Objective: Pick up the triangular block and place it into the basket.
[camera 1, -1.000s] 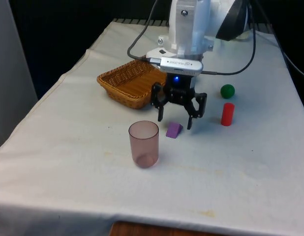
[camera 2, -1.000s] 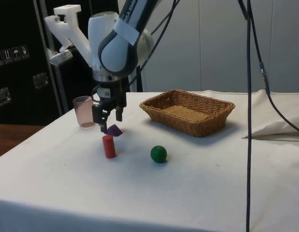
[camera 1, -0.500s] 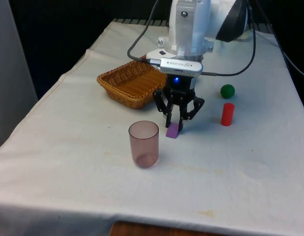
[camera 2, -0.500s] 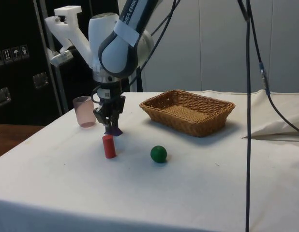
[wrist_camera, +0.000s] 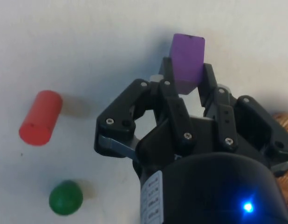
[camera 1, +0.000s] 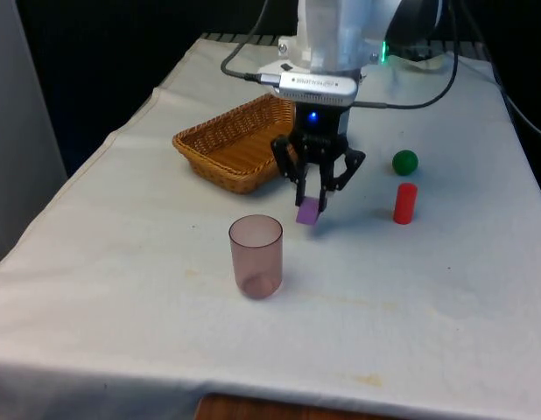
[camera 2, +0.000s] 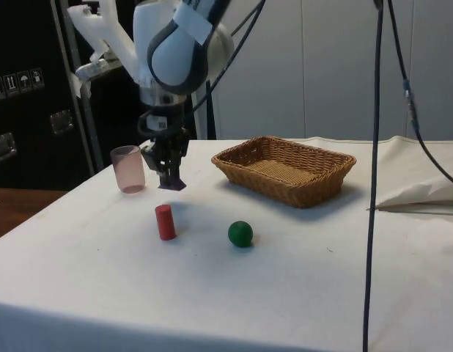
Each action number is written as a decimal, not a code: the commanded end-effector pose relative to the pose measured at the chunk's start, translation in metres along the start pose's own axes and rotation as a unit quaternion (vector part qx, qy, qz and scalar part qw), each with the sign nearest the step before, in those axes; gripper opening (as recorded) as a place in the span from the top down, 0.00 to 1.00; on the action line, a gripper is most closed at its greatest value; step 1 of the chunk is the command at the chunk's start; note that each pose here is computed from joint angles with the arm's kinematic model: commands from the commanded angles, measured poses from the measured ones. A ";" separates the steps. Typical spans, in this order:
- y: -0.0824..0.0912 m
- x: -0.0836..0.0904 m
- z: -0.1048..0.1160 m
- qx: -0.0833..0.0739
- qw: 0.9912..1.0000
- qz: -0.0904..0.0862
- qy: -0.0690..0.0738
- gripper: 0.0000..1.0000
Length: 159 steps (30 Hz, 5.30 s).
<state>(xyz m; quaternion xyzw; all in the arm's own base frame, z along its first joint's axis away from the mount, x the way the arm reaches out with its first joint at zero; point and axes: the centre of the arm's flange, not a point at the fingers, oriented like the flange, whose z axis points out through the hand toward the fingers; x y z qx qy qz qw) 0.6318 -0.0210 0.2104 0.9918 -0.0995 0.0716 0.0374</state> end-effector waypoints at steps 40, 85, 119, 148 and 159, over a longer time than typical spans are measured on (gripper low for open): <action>0.045 -0.053 -0.092 0.005 1.000 -0.020 -0.015 0.67; 0.143 -0.160 -0.079 0.025 0.999 -0.036 0.002 0.67; 0.145 -0.193 -0.057 0.021 0.999 -0.033 0.021 0.03; 0.125 -0.129 -0.072 0.012 0.999 -0.021 0.031 0.00; 0.116 -0.103 -0.069 -0.001 0.999 -0.019 0.037 0.00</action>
